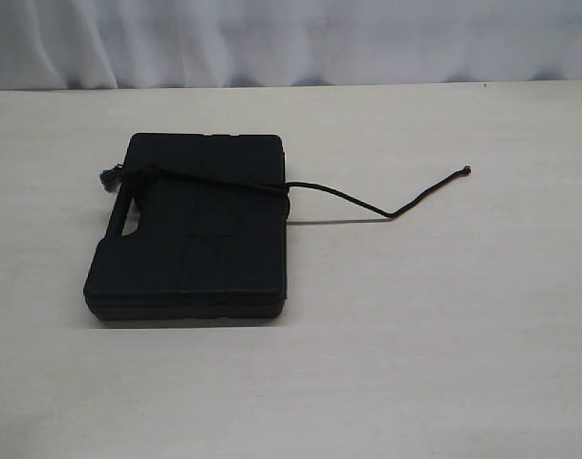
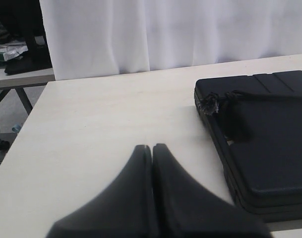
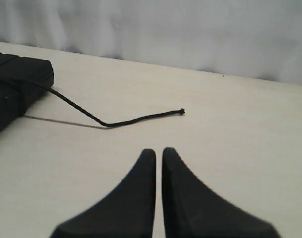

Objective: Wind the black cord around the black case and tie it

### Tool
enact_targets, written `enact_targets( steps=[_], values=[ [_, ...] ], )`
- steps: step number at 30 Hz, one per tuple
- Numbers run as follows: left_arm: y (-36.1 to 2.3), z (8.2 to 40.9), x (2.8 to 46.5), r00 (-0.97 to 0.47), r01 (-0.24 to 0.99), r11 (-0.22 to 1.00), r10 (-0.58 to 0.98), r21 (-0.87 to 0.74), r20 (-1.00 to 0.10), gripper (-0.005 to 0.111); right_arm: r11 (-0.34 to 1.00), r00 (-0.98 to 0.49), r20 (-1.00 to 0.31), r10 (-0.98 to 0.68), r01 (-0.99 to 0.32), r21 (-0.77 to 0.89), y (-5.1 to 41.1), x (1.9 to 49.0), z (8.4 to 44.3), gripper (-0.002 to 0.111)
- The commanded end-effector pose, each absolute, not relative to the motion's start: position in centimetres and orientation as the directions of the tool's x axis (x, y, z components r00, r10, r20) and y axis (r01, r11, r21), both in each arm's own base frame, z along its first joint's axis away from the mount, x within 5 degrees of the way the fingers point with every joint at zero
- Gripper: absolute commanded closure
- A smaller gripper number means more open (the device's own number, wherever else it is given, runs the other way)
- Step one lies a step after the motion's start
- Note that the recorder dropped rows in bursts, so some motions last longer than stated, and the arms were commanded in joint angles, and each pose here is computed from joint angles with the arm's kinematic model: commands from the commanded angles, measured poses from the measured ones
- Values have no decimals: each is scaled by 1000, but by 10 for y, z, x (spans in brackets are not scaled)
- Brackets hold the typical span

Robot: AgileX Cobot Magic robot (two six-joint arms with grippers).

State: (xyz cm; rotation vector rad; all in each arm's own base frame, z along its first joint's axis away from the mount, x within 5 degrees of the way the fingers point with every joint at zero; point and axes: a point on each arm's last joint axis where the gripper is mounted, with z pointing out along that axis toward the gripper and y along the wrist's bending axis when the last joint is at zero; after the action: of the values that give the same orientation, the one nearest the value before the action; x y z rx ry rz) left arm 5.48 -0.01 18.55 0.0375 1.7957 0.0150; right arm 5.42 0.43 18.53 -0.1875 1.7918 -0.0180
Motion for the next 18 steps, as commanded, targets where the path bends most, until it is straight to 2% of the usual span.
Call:
enact_targets(
  steps=[1,18],
  values=[
    [0,186,54,-214,16,999,32,29,-976,107,993,-239,-966,-97,-94,-76,3,54,183,104],
    [0,186,54,-214,16,999,32,29,-976,107,993,-248,-965,-86,-99,-63,4,53,182,104]
  ],
)
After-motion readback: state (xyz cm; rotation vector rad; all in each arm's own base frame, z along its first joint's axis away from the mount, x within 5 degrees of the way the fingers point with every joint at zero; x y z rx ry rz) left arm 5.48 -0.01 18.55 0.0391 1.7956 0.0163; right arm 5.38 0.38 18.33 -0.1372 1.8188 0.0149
